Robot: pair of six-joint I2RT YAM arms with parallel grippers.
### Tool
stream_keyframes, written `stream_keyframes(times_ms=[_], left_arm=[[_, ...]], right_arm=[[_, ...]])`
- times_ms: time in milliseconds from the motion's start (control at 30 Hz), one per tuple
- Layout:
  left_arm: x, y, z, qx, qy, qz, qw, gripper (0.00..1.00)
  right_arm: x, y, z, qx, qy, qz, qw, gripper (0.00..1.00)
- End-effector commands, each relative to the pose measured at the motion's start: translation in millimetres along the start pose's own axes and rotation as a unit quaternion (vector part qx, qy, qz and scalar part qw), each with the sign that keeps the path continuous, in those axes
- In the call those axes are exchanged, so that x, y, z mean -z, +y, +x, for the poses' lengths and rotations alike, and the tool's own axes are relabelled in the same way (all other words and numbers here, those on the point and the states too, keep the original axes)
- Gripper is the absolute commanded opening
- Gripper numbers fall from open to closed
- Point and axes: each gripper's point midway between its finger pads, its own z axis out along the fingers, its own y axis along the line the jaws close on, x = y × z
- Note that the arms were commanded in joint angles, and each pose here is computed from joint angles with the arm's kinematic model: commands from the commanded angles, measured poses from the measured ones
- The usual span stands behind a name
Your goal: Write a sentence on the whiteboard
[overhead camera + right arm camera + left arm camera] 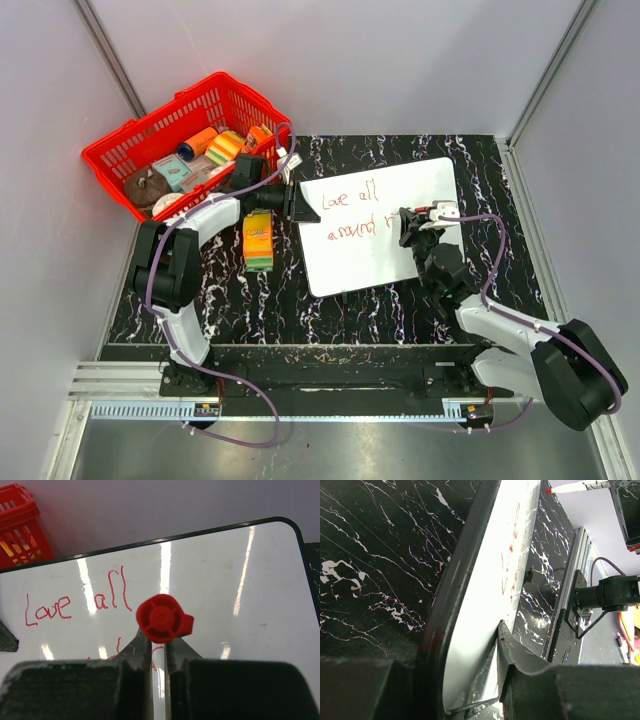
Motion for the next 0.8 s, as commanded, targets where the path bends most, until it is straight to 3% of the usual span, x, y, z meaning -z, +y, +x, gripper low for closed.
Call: stream_keyframes(times_ms=[0, 767], left_arm=[[-4.8, 82.5, 6.3, -0.155, 0.021, -0.171, 0.973, 0.0], [-5.1, 82.6, 7.2, -0.154, 0.022, -0.171, 0.973, 0.0]], right_arm=[[-8.4, -4.5, -16.0, -0.011, -0.035, 0.023, 0.999, 0.0], [-5.0, -11.8, 25.5, -0.017, 0.052, 0.049, 0.997, 0.0]])
